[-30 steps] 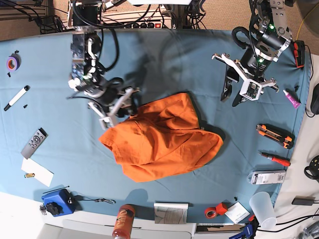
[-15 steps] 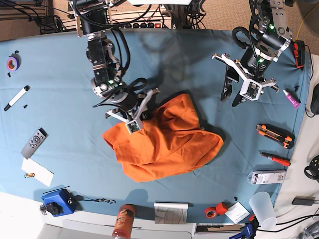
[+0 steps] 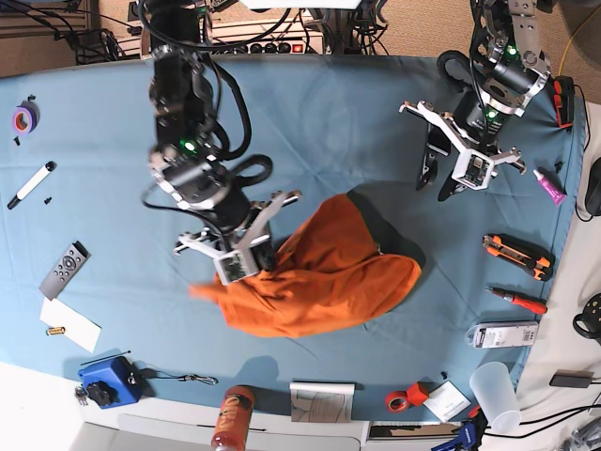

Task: Layout the t-shirt on the table in an organized manner, then fold the t-shirt properly
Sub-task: 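Drag the held shirt with the right gripper away from the left arm, then grasp another edge of the orange shirt with the left gripper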

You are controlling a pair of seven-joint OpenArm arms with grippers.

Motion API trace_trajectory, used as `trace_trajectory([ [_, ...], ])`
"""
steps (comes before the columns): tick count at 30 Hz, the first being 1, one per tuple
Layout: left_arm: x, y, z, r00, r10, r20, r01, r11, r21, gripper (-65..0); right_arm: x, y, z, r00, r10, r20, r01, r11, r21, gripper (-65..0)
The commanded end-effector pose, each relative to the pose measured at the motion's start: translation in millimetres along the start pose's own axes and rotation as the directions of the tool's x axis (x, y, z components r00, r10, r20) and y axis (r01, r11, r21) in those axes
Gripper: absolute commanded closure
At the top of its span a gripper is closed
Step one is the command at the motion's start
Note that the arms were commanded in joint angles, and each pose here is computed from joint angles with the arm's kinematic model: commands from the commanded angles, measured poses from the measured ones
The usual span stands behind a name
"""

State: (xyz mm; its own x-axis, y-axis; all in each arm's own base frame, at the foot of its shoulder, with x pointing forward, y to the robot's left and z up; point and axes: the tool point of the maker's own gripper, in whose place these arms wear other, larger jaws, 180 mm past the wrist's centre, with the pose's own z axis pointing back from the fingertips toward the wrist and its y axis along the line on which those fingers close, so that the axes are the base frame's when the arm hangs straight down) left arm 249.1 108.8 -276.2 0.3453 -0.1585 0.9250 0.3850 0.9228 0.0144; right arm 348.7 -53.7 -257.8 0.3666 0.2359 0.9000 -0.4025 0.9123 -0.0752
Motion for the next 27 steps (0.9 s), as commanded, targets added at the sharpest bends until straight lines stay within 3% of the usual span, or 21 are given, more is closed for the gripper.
trace_trajectory([
  [1, 11, 0, 2, 0.999, -0.006, 0.042, 0.006, 1.000, -0.004, -21.1, 22, -8, 9, 0.997, -0.004, 0.080, 0.006, 1.000, -0.021, 0.0],
  [9, 10, 0, 1, 0.999, -0.006, 0.039, 0.006, 1.000, -0.004, -21.1, 24, -77, 64, 0.978, -0.119, 0.169, 0.150, 0.971, -0.186, 0.0],
  [15, 10, -2, 1, 0.999, -0.009, 0.040, 0.010, 1.000, -0.011, -21.1, -10, -141, 103, 0.984, -0.140, 0.113, 0.173, 0.912, -0.373, 0.0],
  [19, 12, -22, 3, 0.997, -0.048, 0.055, 0.054, 0.991, -0.120, -21.3, -30, -161, 124, 0.988, -0.146, 0.053, 0.154, 0.891, -0.428, 0.0],
  [25, 3, -75, -8, 0.994, -0.094, 0.047, 0.103, 0.953, -0.284, -36.7, -50, -157, 129, 0.989, -0.149, -0.014, 0.129, 0.897, -0.422, 0.0],
  [27, -4, -93, -18, 0.988, -0.149, 0.029, 0.150, 0.935, -0.320, -39.0, -51, -158, 130, 0.989, -0.145, -0.018, 0.124, 0.896, -0.427, 0.0],
])
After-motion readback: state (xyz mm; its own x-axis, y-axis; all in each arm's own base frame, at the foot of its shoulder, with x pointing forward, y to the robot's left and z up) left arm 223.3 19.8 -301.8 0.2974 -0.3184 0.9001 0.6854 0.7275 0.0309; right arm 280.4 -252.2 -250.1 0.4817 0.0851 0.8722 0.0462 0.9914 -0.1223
